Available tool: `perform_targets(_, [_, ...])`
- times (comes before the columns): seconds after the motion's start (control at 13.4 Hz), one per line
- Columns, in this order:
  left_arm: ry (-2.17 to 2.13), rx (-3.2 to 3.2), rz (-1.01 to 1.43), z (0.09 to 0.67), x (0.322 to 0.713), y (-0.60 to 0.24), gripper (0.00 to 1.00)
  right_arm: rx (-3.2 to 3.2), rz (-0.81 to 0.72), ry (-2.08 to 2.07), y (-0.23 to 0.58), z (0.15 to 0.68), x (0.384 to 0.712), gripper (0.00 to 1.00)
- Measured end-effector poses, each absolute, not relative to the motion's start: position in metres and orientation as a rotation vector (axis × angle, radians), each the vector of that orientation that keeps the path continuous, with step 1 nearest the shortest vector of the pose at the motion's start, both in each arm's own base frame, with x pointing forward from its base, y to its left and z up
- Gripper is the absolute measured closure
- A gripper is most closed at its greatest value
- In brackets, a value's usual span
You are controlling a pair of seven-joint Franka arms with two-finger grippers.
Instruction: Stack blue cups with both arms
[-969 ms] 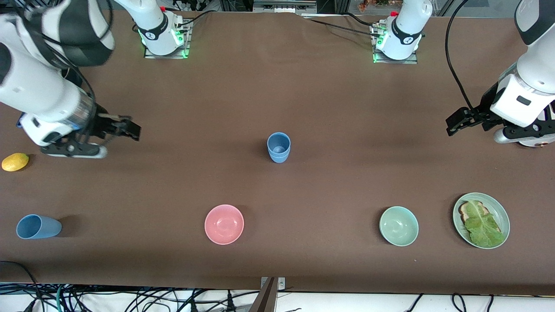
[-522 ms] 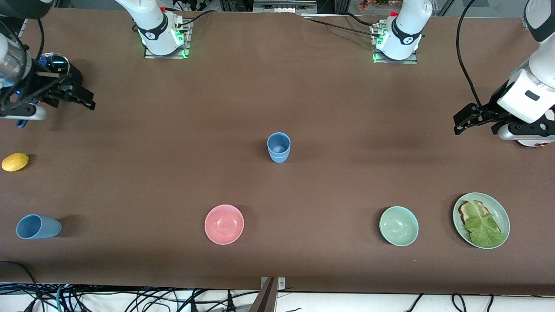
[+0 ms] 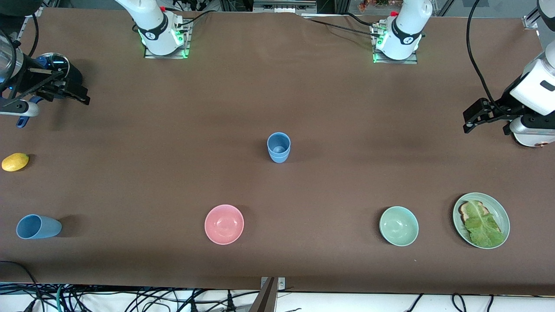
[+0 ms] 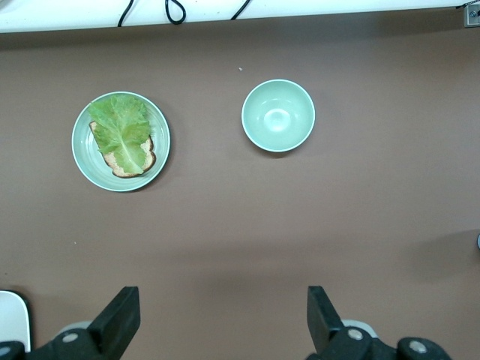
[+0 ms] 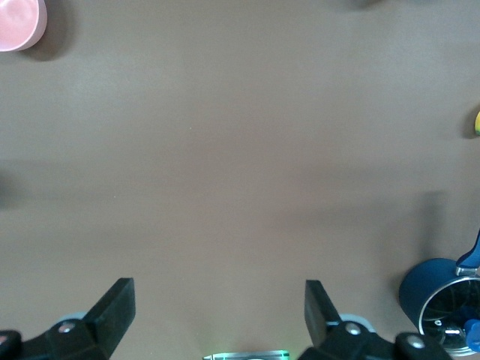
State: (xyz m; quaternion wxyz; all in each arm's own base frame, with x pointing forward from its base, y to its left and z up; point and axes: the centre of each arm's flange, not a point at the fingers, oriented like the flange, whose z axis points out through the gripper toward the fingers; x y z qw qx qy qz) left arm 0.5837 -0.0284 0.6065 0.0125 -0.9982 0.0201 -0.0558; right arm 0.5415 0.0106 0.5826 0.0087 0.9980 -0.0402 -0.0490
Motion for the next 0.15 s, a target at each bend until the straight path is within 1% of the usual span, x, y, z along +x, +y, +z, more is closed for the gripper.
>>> perform_targets(0.15, [0.065,-3.111,-0.181,0.6086,0.5839,-0.0280,0.01,3.118,-0.153,-0.117,0.0137,0.5826,0.5414,0.00])
